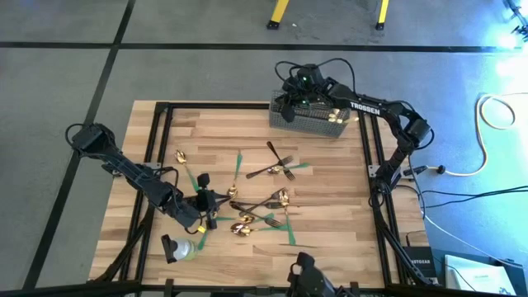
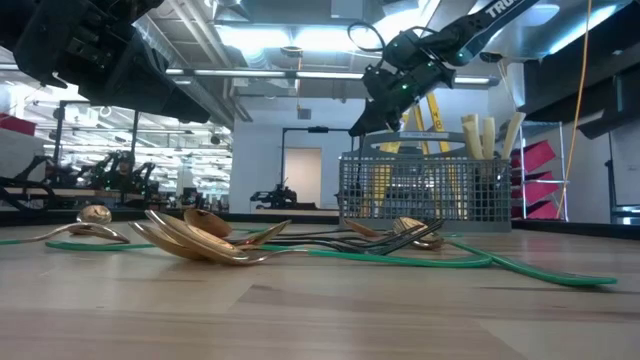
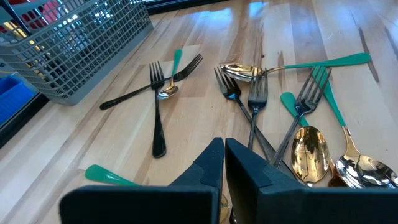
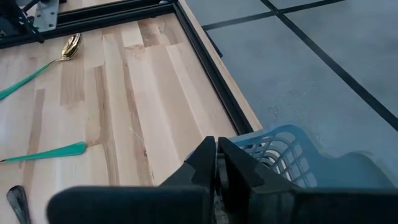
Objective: Sort silverware
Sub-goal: Put the black fork into the gray organizer
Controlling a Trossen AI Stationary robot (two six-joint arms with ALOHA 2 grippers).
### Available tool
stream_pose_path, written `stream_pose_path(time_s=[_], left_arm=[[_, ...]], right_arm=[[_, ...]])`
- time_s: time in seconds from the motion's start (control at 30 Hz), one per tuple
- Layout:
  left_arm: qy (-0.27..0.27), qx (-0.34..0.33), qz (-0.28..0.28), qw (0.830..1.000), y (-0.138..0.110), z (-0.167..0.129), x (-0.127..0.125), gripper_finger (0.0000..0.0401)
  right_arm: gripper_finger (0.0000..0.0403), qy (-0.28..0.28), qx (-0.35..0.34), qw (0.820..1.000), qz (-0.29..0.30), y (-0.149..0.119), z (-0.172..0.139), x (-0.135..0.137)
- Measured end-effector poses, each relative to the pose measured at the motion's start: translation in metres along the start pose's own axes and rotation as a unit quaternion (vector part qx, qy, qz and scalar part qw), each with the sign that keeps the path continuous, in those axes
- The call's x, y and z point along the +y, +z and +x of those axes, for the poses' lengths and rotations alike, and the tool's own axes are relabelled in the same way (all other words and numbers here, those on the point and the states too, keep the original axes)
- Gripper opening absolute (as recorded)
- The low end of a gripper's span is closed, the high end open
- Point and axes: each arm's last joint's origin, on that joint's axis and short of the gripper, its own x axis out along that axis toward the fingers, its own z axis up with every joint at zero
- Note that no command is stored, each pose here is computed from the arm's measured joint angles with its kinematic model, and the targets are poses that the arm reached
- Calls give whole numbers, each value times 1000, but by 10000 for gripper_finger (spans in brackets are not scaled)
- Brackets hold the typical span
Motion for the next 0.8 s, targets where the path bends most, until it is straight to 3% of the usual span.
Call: stream_pose_path(time_s=[0.27,0.4,0.8], left_arm=[[0,0,0,1000,0,0,0,0],[0,0,0,1000,0,0,0,0],[6,14,4,1000,-9,7,-6,0]], right_arm=[[59,-50,21,998,-19,-1,6,13],[100,-44,61,997,-1,-14,15,17],[188,-58,-3,998,-15,7,0,18]])
